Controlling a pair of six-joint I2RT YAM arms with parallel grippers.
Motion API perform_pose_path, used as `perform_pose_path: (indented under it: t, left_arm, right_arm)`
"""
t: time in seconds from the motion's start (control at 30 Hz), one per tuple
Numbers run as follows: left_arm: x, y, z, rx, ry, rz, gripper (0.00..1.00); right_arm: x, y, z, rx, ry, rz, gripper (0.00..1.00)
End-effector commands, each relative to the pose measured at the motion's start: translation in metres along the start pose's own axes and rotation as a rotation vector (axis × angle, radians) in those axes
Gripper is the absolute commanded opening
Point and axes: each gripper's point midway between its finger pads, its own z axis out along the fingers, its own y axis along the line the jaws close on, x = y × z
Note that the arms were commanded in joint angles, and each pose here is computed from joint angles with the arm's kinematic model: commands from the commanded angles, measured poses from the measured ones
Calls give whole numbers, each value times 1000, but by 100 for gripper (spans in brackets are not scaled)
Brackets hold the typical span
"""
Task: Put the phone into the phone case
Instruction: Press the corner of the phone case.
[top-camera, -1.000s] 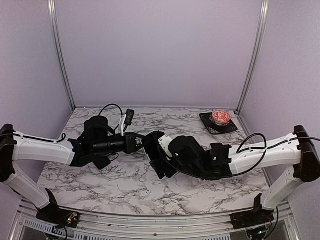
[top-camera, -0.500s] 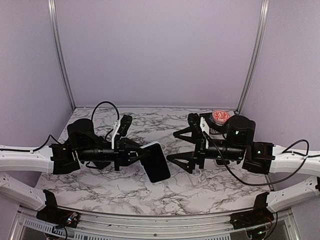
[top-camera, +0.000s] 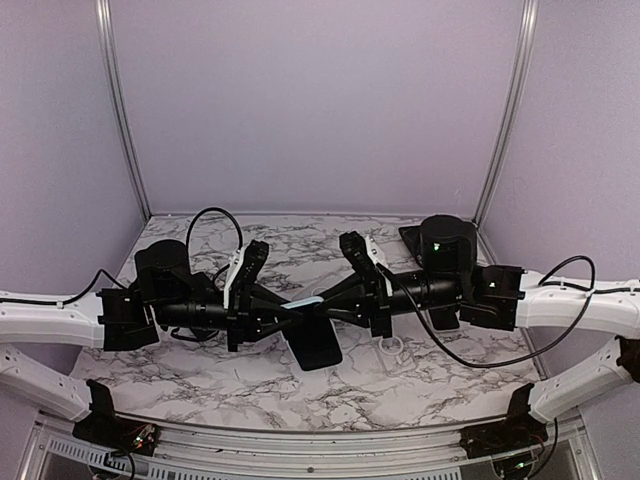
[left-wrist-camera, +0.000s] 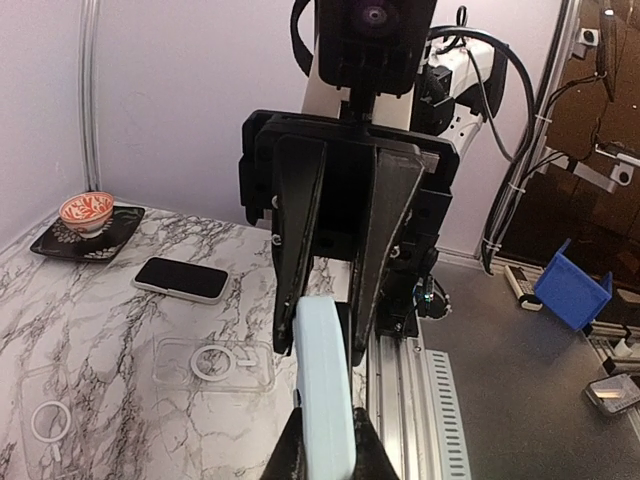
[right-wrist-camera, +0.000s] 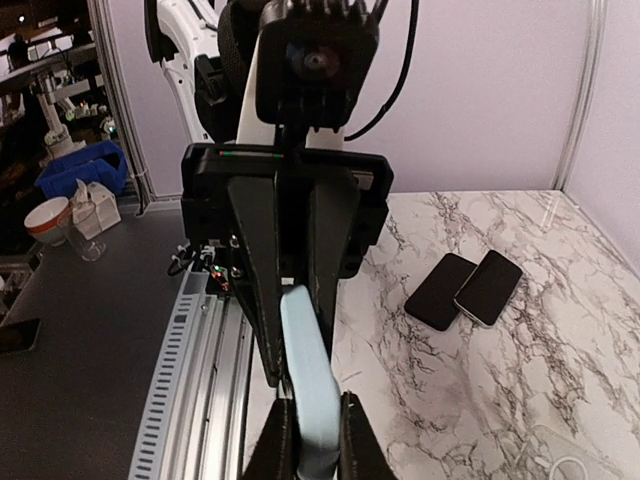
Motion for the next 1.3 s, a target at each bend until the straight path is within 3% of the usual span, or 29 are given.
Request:
perform_pose_path:
  t: [0.0,0.2,0.23,0.3,0.33,0.4,0.47,0.53,0.67,0.83,0.9,0.93,0.97,1.13,1.2,1.27]
  left_arm:
    - [-45,-14,-6,30,-117,80,0]
    - [-46,-14,-7,26,-117,84,0]
    - [-46,-14,-7,22,-119,85,0]
    - [-48,-13,-8,13,-126,88,0]
    - [-49,-13,-9,11,-129,90,0]
    - [-50,-14,-11,8,-133,97,0]
    - [-50,-13,-11,6,-134,98,0]
    - [-49,-13,-10,6,-129,92,0]
    - [-47,-13,-10,11,-124,87,0]
    - [-47,-8,-9,-18,-125,82,3]
    - [-44,-1,-9,-54,-122,75,54]
    - [-40,-1,-9,-55,-115,80,69]
    - [-36,0,-8,-52,-105,83,75]
    - [-25,7,-1,-67,-75,68,75]
    - [-24,7,4,-64,-68,64,66]
    - [-26,9,7,-70,-69,66,49]
  right_arm:
    - [-10,3,-2,-13,-12,-14,0]
    - [-5,-5,-2,35,12,18,0]
    - [-2,-6,-1,40,24,24,4]
    - [8,-3,0,20,54,37,53]
    - [15,-1,0,10,69,43,66]
    - [30,-3,2,20,99,66,71]
    - [46,-3,5,14,137,93,65]
    - [54,-2,7,5,153,114,51]
    - [51,0,9,-8,142,112,0]
    - [37,-1,4,13,91,86,0]
    - [23,-2,-2,30,43,72,0]
    - [13,-3,-6,42,9,62,0]
    - [3,-3,-9,52,-25,54,0]
    - [-47,-1,-25,68,-199,18,0]
    - [-55,0,-24,58,-230,11,0]
    - [-58,0,-22,49,-249,7,0]
